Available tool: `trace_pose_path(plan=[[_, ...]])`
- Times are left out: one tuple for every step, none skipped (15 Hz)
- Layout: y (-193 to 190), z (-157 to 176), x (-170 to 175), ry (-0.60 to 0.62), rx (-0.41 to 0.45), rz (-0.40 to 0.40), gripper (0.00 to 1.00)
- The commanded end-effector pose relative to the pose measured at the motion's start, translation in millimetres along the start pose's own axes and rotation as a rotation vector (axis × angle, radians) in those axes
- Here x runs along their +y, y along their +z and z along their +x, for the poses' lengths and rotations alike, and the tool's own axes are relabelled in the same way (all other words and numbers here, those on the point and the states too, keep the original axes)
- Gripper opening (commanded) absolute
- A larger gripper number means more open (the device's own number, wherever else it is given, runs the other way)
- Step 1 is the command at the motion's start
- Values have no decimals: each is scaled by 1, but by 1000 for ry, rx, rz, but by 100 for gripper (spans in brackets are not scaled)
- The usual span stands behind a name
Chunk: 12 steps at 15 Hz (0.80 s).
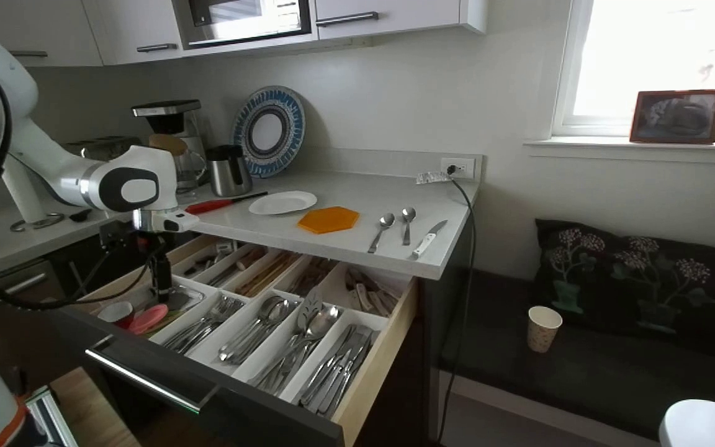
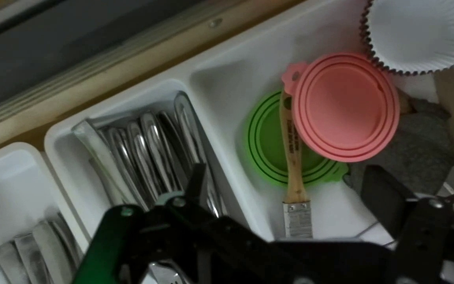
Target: Remove the kitchen brush from the drawer and put it on the yellow trivet
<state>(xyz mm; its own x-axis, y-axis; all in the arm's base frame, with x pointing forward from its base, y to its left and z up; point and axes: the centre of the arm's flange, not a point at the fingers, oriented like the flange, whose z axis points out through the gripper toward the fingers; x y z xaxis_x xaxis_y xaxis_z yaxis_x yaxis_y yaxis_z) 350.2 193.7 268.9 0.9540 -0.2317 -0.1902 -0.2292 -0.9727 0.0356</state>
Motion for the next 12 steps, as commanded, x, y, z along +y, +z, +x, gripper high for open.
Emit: trace_pose_path(plan=[[25, 16, -16, 18, -45, 19, 100], [29, 19, -17, 18, -55, 21, 100], [33, 20, -19, 19, -64, 23, 100], [36, 21, -20, 22, -71, 25, 98], [38, 23, -21, 24, -79, 26, 90], [41, 24, -22, 28, -80, 32, 84], [43, 26, -22, 34, -80, 29, 82], [45, 29, -22, 40, -79, 26, 75], [48, 32, -22, 46, -77, 25, 68], [50, 34, -22, 51, -81, 26, 65], [52, 36, -21, 60, -89, 22, 66], [55, 38, -19, 64, -90, 22, 69]])
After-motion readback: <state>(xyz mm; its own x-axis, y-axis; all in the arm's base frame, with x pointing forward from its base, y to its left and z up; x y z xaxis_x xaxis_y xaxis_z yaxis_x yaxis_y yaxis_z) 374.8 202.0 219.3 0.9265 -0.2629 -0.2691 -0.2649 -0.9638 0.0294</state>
